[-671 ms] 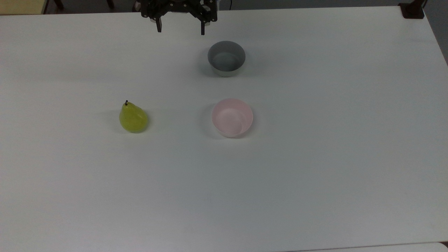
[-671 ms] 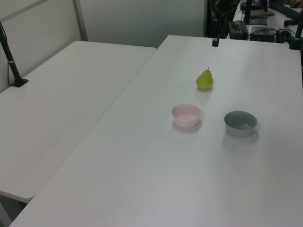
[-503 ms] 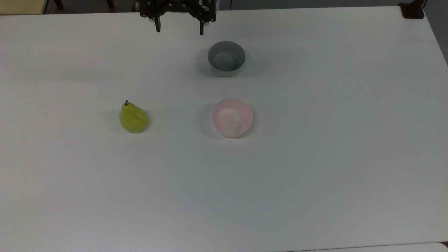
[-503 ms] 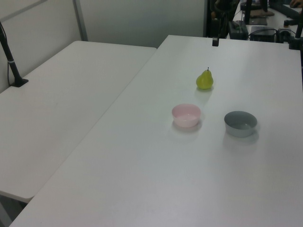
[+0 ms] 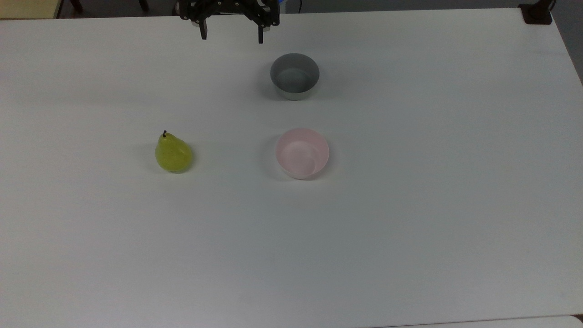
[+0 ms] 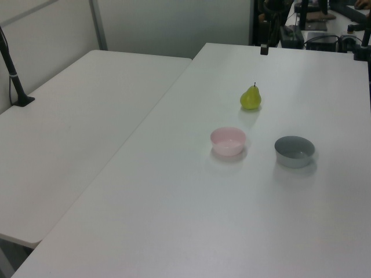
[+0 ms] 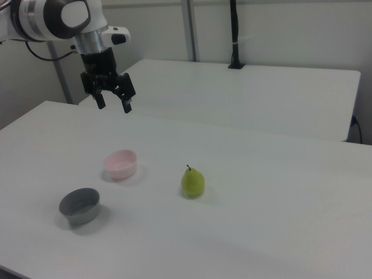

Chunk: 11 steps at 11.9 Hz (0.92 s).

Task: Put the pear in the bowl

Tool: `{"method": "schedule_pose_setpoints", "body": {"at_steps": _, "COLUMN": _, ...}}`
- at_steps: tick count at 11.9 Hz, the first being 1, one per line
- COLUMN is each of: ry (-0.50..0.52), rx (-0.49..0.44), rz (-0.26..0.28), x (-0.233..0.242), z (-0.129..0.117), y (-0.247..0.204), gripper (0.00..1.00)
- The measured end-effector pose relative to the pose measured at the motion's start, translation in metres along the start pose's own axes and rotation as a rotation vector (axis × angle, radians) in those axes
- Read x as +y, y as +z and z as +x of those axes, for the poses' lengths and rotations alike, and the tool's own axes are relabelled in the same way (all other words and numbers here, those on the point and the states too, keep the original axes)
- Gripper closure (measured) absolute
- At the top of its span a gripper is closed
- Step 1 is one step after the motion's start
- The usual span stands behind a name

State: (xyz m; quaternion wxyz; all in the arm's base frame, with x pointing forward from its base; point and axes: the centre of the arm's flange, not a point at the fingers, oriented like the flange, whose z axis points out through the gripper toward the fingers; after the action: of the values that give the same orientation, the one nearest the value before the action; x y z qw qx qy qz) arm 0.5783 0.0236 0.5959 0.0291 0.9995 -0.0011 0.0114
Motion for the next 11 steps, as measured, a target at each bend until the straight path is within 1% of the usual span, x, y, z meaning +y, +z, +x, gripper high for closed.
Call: {"method": "schedule_pose_setpoints", "body": {"at_steps": 11, "ry": -0.009, "rx": -0.001, "rz": 0.0, "x": 0.0048, "z": 0.0002, "y": 0.0004, "gripper": 0.0}}
